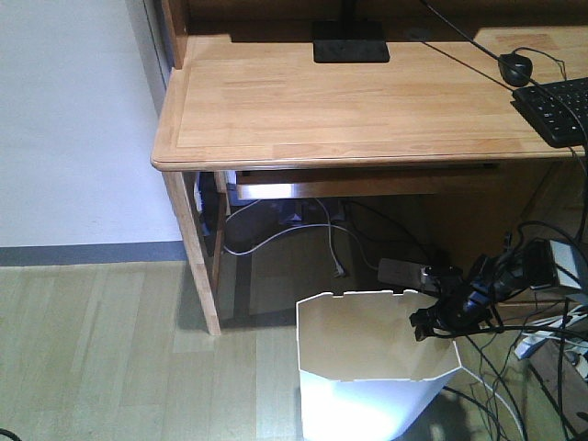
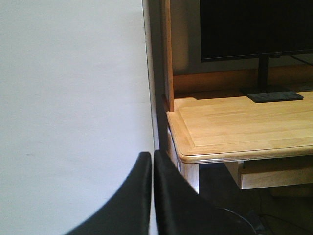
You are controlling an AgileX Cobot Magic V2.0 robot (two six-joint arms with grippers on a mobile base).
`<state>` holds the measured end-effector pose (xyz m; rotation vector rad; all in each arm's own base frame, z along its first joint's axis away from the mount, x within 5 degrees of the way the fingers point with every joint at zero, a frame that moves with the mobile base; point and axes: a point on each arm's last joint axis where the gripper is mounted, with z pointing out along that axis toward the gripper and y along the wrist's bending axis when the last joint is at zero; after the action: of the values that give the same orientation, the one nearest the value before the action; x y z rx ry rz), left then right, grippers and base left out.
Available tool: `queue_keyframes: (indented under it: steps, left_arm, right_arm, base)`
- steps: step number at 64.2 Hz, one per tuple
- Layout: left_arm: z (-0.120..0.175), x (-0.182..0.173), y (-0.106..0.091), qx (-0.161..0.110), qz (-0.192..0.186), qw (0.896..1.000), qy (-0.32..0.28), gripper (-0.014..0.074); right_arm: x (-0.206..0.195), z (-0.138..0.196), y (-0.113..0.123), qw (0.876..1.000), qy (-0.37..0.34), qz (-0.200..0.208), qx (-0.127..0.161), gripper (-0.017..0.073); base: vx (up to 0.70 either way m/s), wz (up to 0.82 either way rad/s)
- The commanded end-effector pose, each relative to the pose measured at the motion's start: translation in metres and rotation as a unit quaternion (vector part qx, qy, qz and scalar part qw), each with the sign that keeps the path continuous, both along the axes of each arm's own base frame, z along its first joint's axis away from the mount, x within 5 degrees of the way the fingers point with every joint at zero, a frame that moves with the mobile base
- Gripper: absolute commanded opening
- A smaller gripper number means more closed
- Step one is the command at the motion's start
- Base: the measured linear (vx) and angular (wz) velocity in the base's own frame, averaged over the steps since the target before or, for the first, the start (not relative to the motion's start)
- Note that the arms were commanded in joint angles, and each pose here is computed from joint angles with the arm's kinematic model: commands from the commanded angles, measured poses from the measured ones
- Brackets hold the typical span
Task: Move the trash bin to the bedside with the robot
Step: 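Lower the right gripper onto the rim of the white trash bin, then close the right gripper on the bin rim and lift it slightly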
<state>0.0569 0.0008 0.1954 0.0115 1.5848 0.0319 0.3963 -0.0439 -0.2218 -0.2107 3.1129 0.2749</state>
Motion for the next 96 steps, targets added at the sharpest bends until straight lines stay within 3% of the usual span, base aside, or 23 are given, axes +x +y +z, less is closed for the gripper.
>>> queue_keyframes:
  steps: [1, 10, 20, 36, 45, 60, 80, 96]
  left_arm:
    - [0.004, -0.001, -0.001, -0.011, -0.004, 0.999, -0.039, -0.0006]
    - [0.004, -0.001, -0.001, -0.011, -0.004, 0.999, -0.039, -0.0006]
    - [0.004, -0.001, -0.001, -0.011, -0.004, 0.999, -0.039, -0.0006]
    - [0.004, -0.001, -0.001, -0.011, -0.004, 0.999, -0.039, -0.0006]
    - [0.004, -0.001, -0.001, -0.011, -0.004, 0.999, -0.039, -0.0006]
    - [0.004, -0.001, -0.001, -0.011, -0.004, 0.999, -0.039, -0.0006]
    - [0.004, -0.001, -0.001, -0.011, -0.004, 0.999, -0.039, -0.0006]
    - [0.004, -0.001, -0.001, -0.011, -0.004, 0.999, -0.039, -0.0006]
  right_arm:
    - [0.027, 0.022, -0.004, 0.999, -0.031, -0.007, 0.0, 0.0494]
    - [0.031, 0.019, -0.003, 1.0, -0.021, -0.018, 0.01, 0.036]
    - [0.031, 0.022, -0.002, 1.0, -0.003, -0.013, 0.024, -0.0013]
    - [0.029, 0.034, -0.011, 0.996, 0.005, -0.044, 0.074, -0.0005]
    - [0.022, 0.054, -0.022, 0.992, -0.027, -0.073, 0.104, -0.0003]
    - [0.002, 0.106, -0.024, 0.987, -0.078, -0.046, 0.133, -0.0003]
    - [-0.034, 0.185, -0.012, 0.985, -0.099, -0.003, 0.138, -0.0003]
    - [-0.072, 0.24, -0.001, 0.985, -0.102, 0.003, 0.142, -0.0003]
  base:
    - [0.0, 0.0]
    - [0.0, 0.0]
    - [0.0, 0.0]
    - [0.0, -0.01]
    - [0.0, -0.02]
    - [0.0, -0.01]
    - [0.0, 0.0]
    - [0.0, 0.0]
